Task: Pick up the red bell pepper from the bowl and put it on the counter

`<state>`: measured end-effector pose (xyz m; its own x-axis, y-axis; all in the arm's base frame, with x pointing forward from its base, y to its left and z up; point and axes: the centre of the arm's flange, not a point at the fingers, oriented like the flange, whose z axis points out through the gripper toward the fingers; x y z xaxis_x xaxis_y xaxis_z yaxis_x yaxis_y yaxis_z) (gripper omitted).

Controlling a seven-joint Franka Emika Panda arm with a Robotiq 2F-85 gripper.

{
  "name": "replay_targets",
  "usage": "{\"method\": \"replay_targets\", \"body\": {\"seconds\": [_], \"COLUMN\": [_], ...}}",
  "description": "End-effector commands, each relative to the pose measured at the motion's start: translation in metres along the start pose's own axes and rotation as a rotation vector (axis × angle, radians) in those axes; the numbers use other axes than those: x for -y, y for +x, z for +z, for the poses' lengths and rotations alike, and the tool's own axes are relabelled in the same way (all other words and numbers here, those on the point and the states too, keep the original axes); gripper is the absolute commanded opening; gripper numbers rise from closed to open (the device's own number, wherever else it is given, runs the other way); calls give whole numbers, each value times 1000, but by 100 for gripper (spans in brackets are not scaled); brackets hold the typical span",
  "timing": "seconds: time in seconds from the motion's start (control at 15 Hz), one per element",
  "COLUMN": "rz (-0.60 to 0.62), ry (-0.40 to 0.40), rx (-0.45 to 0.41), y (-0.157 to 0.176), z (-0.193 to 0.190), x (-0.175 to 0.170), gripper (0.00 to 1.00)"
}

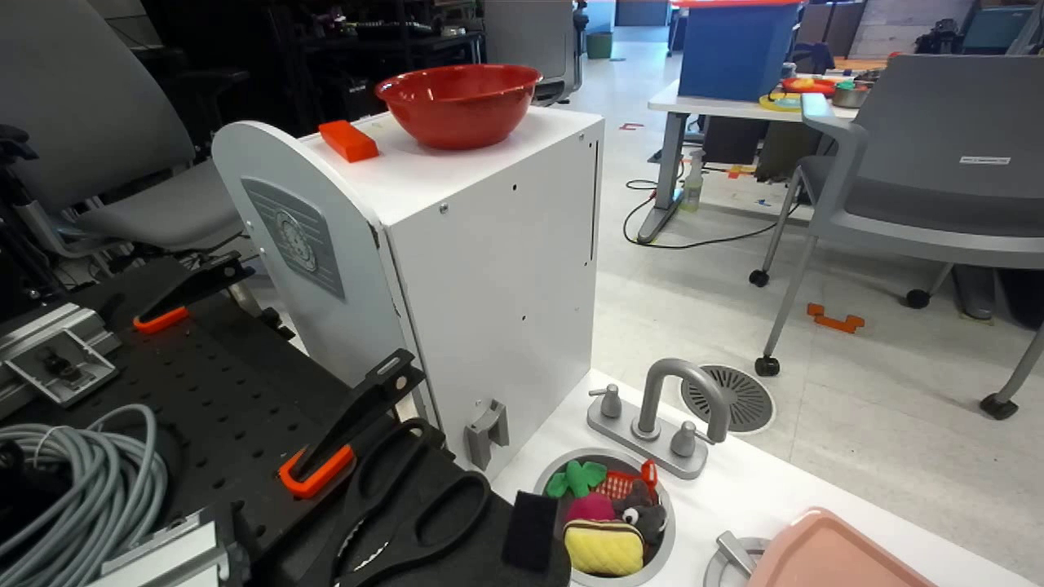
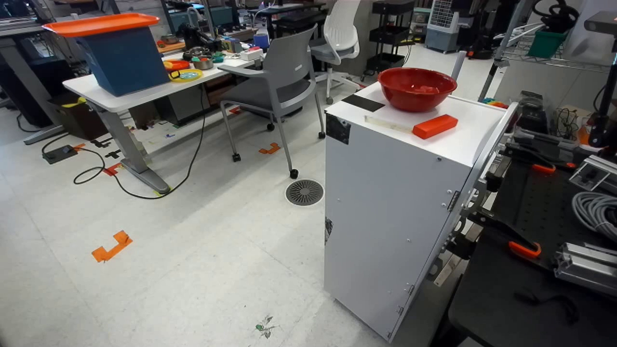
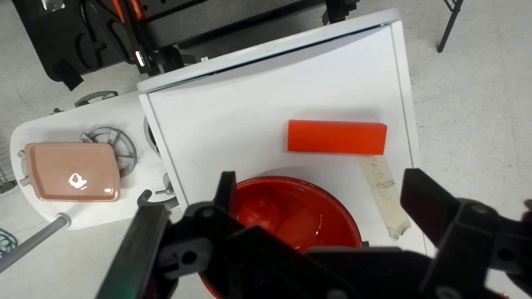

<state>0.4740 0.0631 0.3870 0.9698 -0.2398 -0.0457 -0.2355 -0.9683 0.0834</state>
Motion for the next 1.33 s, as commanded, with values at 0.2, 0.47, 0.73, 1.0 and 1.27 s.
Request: {"method": "replay_targets", "body": {"seconds": [0.2, 0.47, 0.73, 1.0, 1.27], "rz": [22, 30, -1, -17, 9], "ry": [-38, -52, -79, -108, -129], "rx": [18, 53, 97, 117, 113], "y": [3, 11, 17, 20, 24], "z": [18, 41, 66, 82, 89], "x": [-6, -3, 3, 7, 11], "gripper": [100, 100, 100, 100, 100]}}
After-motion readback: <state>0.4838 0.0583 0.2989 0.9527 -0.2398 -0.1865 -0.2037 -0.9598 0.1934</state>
